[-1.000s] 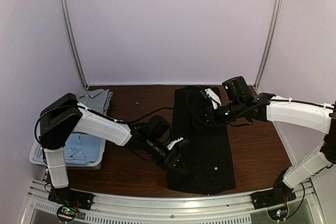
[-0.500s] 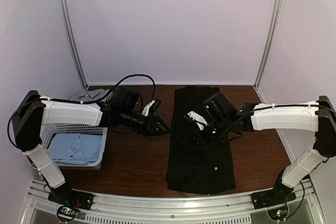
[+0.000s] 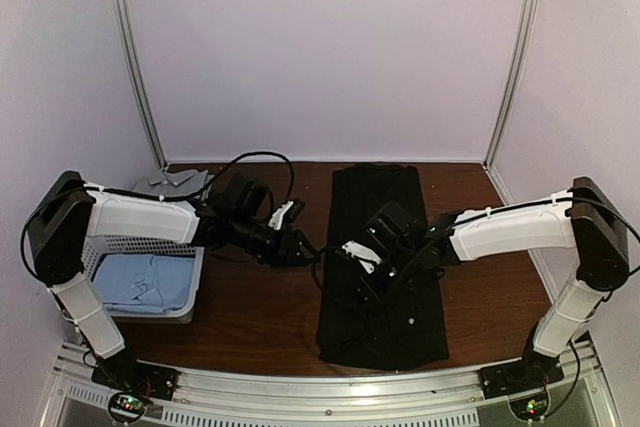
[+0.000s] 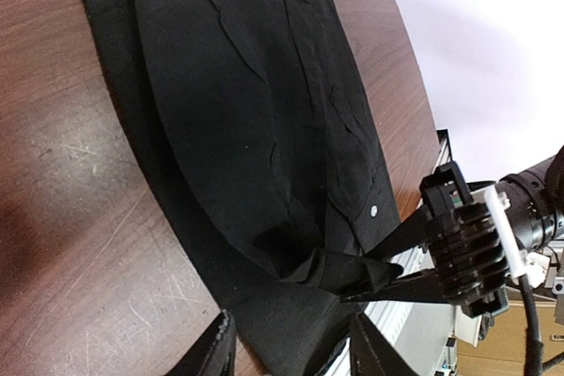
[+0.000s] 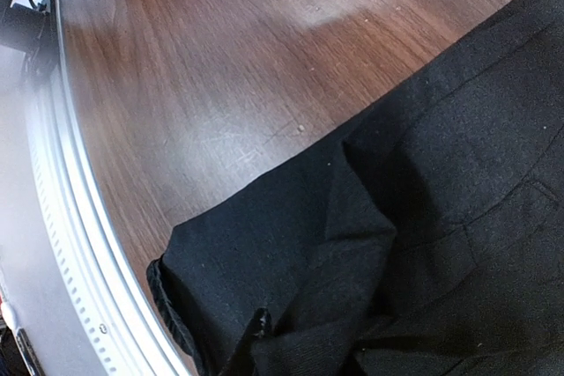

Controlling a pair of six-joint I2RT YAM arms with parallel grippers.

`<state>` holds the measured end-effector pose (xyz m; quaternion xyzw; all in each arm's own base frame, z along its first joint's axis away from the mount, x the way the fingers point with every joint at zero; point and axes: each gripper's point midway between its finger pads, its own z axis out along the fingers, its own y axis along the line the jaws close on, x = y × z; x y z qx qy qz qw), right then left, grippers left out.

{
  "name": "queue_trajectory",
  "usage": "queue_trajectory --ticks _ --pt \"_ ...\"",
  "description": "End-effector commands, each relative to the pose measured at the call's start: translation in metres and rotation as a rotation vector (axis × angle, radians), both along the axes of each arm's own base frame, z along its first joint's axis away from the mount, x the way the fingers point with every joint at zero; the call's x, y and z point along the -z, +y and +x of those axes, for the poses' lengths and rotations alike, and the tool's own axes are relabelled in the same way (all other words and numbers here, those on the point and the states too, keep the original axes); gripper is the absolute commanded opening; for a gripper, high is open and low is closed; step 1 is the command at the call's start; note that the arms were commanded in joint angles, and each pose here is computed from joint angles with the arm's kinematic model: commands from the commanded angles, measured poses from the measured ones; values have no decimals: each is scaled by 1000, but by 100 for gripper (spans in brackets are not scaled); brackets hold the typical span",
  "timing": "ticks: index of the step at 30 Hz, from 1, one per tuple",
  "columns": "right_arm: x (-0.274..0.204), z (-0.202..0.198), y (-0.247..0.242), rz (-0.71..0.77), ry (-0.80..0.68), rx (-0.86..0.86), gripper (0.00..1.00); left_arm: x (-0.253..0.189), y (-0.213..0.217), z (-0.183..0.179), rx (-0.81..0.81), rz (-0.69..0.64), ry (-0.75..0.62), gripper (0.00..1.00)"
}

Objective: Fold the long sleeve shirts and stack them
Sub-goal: Fold the sleeve of the rectangle-folded shirt, then adjust the sleeve of the rectangle-folded shirt.

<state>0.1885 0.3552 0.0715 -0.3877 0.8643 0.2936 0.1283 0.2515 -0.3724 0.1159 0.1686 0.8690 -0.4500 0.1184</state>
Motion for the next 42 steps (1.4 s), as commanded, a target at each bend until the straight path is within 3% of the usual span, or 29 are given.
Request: queue_trajectory --ticks 1,5,9,17,21,27,42 --pt "-10 -8 7 25 5 -37 21 10 -3 0 15 -6 -1 45" --pt "-22 -12 10 52 -1 -55 43 16 -5 -2 25 -3 16 45" --pt "-37 14 -1 53 -90 70 64 21 -6 -5 43 -1 31 45" --pt "-23 104 -60 55 -72 497 65 21 -13 -9 73 -24 24 45" --pt "-21 145 -91 173 -30 677 63 23 -14 -9 74 -19 27 45" --pt "-18 179 -101 290 3 757 60 22 -17 -4 64 -19 14 45" --pt "12 199 -122 328 85 881 57 21 -20 0 60 -25 7 44"
